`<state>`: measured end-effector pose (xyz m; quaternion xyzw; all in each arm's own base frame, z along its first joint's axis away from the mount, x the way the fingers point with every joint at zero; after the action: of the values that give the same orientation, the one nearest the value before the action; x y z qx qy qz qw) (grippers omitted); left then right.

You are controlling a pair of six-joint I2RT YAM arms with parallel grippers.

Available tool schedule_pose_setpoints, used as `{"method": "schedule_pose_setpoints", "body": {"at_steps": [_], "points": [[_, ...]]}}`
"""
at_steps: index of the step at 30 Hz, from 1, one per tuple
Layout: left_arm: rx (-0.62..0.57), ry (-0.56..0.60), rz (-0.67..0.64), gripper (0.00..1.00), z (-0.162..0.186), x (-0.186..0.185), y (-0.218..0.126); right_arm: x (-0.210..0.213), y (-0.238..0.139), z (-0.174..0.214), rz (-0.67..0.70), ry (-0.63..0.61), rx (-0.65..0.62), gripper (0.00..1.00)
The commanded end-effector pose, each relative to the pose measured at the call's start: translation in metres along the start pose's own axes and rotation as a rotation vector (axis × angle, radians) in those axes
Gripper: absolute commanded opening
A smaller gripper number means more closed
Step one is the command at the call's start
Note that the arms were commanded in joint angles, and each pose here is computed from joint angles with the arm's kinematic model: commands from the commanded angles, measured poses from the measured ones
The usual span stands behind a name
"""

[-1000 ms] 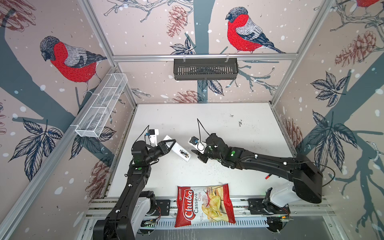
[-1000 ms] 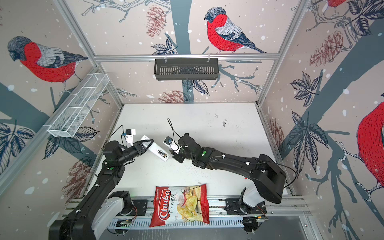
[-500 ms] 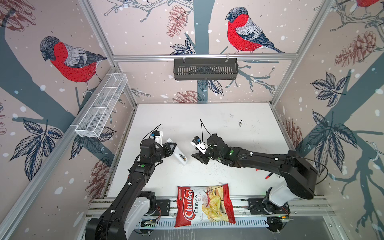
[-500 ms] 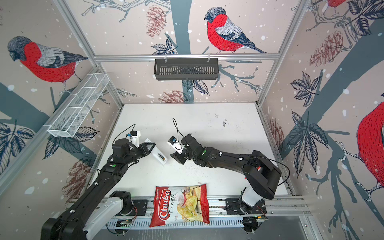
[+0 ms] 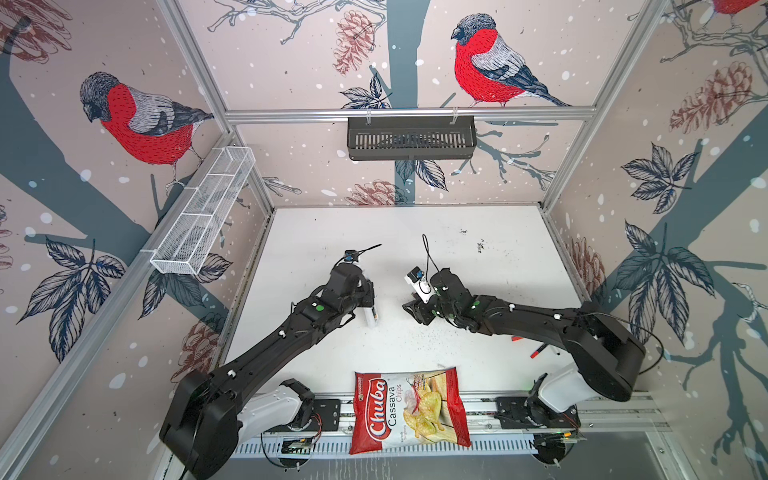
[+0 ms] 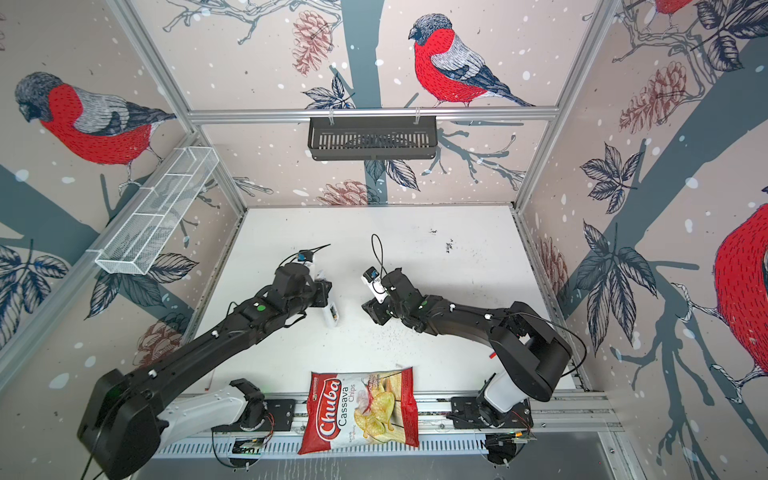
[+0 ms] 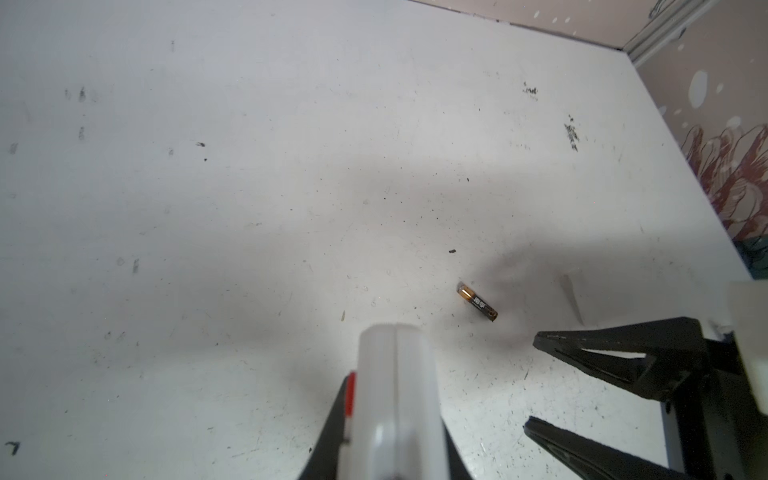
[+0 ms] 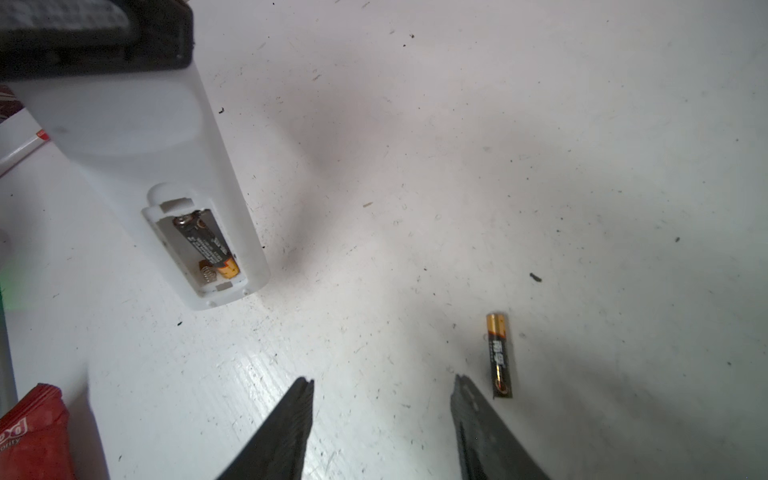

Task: Load the batteries into the remote control

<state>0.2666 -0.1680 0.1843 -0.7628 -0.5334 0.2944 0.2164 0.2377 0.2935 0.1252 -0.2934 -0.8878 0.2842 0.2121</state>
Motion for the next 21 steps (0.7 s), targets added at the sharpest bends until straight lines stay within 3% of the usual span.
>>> {"method": "schedule_pose_setpoints", "body": {"at_steps": [1,6,15,21], "points": [[0.02,0.101,-0.121,0.0,-0.001,0.0,0.008,-0.003,-0.004,0.001,0.003,0.044,-0.021,0.57],[0.063,0.202,-0.202,0.0,-0.001,-0.015,0.02,-0.007,-0.007,0.009,0.008,0.055,-0.015,0.57],[0.103,0.167,-0.243,0.0,0.005,-0.012,0.026,-0.006,-0.004,0.015,-0.016,0.061,0.011,0.57],[0.073,0.134,-0.24,0.0,0.001,-0.002,0.014,0.001,0.0,0.027,-0.082,0.187,0.119,0.55]]}}
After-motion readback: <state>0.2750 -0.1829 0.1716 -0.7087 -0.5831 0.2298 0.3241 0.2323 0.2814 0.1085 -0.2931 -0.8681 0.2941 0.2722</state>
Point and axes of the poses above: each gripper's point midway between its finger pads, its own y axis out along the fingers, its own x axis along the line the jaws close on, z = x × y, the point moved 5 cm from there along -y, back along the fingers, and after that the axes turned 4 degrees about y, right-handed, at the moved point
